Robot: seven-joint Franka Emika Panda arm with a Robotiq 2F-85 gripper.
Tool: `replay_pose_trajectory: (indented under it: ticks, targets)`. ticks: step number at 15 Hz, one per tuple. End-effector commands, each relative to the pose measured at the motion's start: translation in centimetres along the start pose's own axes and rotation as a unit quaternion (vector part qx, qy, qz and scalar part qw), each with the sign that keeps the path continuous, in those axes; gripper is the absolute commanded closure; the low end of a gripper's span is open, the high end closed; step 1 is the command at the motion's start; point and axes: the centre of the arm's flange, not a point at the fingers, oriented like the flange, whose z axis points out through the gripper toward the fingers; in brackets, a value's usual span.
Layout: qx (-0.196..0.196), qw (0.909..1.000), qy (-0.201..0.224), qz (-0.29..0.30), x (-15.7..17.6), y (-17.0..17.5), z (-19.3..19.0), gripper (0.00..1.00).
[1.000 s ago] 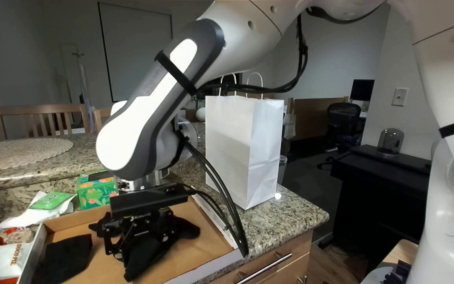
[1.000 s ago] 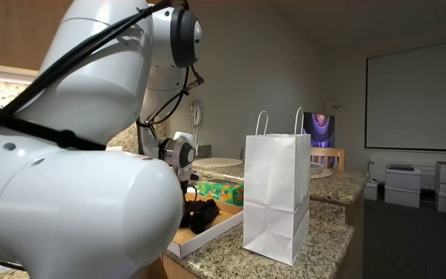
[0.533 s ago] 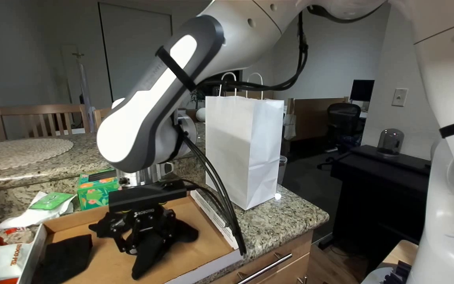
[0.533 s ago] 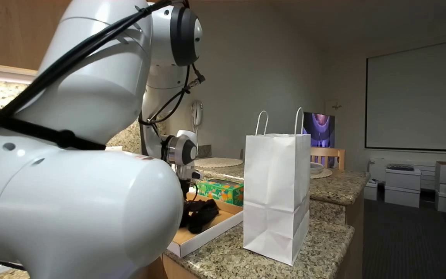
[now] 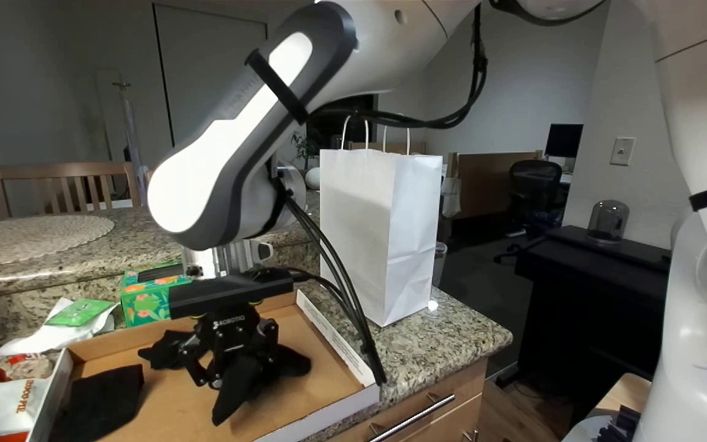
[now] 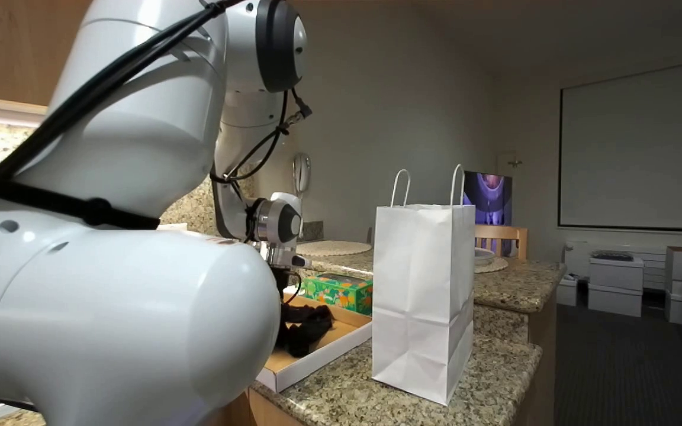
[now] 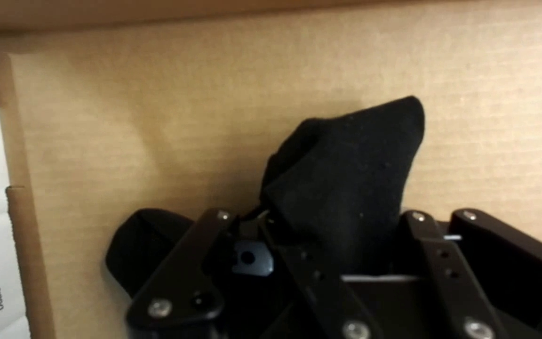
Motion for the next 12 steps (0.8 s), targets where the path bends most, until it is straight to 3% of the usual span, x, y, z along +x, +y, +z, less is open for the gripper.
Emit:
replay_pose_trajectory:
  ticks: [1, 12]
  targets:
    - [-0.009, 0.9998, 0.015, 0.001, -2.4, 0.8, -4.9, 0.88]
    - [-0.003, 0.9944, 0.094, -0.048, -11.9, 3.2, -27.8, 0.88]
